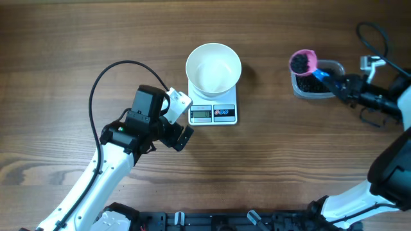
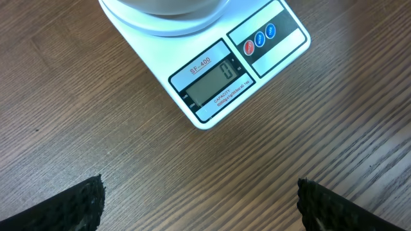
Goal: Scoop item into bowl and weigh 150g on scale
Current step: 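Carry the filled scoop over the white bowl and tip beans in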
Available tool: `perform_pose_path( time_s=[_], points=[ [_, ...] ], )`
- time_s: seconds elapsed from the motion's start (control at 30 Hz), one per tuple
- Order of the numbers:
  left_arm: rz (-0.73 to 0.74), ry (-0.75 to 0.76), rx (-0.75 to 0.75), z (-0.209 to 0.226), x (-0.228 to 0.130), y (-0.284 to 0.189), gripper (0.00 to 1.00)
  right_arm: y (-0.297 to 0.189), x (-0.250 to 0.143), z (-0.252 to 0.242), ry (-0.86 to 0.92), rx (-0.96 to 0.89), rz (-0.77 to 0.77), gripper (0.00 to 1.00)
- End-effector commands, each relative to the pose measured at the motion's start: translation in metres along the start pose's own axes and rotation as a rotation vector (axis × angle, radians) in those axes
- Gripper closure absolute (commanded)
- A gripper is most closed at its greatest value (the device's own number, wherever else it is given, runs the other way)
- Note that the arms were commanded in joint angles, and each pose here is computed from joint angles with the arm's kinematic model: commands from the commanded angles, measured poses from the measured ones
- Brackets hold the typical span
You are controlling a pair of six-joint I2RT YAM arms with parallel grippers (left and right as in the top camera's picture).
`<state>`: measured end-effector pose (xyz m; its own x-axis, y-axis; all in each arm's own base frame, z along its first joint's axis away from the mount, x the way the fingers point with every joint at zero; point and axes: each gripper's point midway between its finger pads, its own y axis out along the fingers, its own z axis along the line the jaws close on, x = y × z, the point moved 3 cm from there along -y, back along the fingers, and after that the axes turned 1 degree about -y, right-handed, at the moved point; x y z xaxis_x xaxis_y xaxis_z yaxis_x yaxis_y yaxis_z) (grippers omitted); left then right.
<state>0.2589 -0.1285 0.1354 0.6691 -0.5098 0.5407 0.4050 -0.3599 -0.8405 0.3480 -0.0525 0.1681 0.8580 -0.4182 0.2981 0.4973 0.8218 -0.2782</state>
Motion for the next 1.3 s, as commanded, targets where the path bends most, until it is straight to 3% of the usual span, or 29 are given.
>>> perform_pose_path(
  time_s=[0.0,0.27,0.5,0.7,0.93,1.27],
  points=[
    [0.01,-0.001,0.003,0.002,-0.003,0.002,0.0,0.024,-0.003,0.014,-0.003,0.103,0.039,0.96],
    [0.01,-0.001,0.003,0.002,-0.003,0.002,0.0,0.091,-0.014,0.043,-0.044,0.153,0.194,0.95],
    [0.01,-0.001,0.003,0.002,-0.003,0.002,0.0,0.14,-0.027,0.08,-0.181,0.127,0.272,0.96],
    [0.01,-0.001,0.003,0.002,-0.003,0.002,0.0,0.176,-0.043,0.108,-0.392,-0.092,0.27,0.96],
    [0.01,-0.001,0.003,0.002,-0.003,0.002,0.0,0.181,-0.043,0.125,-0.61,-0.461,0.175,0.96],
    [0.01,-0.001,0.003,0.002,-0.003,0.002,0.0,0.204,-0.068,0.135,-0.957,-0.698,0.187,0.96]
  ],
)
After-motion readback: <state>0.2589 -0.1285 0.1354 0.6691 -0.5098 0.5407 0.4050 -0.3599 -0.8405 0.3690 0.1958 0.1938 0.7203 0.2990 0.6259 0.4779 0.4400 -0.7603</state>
